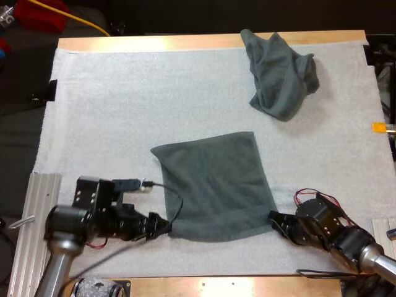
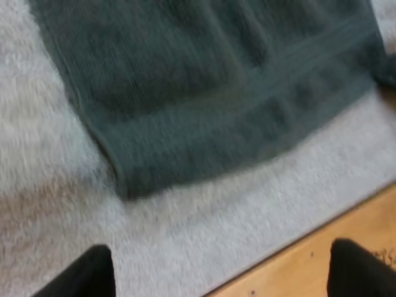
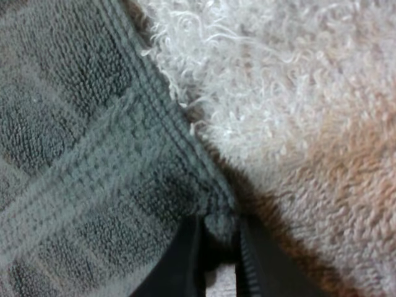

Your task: Pick towel from pile, fold and stack

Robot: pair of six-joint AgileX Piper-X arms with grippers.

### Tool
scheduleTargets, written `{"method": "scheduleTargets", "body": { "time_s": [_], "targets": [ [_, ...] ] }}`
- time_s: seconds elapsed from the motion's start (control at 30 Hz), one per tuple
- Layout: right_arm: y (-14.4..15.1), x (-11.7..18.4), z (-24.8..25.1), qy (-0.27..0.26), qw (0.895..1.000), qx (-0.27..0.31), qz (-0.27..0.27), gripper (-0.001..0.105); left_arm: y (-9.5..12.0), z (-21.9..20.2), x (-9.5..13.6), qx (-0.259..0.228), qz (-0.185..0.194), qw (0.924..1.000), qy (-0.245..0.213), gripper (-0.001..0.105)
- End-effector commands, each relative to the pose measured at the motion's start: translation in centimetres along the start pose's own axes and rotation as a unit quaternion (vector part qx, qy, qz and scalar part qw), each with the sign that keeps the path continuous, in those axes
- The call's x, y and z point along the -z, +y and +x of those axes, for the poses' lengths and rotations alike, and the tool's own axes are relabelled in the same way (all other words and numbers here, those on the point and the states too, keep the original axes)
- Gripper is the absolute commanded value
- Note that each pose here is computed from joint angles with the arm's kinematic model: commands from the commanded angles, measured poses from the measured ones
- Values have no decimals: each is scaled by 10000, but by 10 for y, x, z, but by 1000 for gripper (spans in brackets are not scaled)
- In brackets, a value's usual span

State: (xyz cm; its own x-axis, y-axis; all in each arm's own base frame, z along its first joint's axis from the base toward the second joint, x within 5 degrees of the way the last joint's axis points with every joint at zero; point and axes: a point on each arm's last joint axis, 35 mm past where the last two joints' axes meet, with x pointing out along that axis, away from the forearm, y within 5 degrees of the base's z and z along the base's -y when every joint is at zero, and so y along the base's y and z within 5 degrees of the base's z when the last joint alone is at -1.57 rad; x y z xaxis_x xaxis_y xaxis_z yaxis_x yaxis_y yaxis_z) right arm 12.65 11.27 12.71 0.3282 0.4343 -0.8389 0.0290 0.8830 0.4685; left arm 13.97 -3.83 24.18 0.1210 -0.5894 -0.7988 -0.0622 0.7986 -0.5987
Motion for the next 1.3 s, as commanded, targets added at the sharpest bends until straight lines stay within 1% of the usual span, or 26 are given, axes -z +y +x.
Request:
{"method": "scheduleTargets", "body": {
  "time_s": [0.0,0.07,0.23,0.47,0.53,0.63,0.77,1.07,1.27],
  "targets": [
    [-3,3,0,69,9999,107,-27,2,1,5,-5,16,-18,10000,54,69],
    [-3,3,0,69,9999,107,-27,2,4,13,-12,-35,-88,9997,217,69],
    [-3,3,0,69,9999,107,-27,2,12,31,-24,42,-180,9976,663,69],
    [-3,3,0,69,9999,107,-27,2,24,51,-35,-62,-386,9938,1040,69],
    [-3,3,0,69,9999,107,-27,2,26,57,-37,22,-407,9922,1181,69],
    [-3,3,0,69,9999,107,-27,2,29,64,-40,124,-464,9904,1294,69],
    [-3,3,0,69,9999,107,-27,2,34,72,-45,122,-506,9895,1346,69],
    [-3,3,0,69,9999,107,-27,2,49,96,-49,40,-875,9798,1800,69],
    [-3,3,0,69,9999,107,-27,2,53,106,-52,331,-995,9755,1934,69]
  ]
}}
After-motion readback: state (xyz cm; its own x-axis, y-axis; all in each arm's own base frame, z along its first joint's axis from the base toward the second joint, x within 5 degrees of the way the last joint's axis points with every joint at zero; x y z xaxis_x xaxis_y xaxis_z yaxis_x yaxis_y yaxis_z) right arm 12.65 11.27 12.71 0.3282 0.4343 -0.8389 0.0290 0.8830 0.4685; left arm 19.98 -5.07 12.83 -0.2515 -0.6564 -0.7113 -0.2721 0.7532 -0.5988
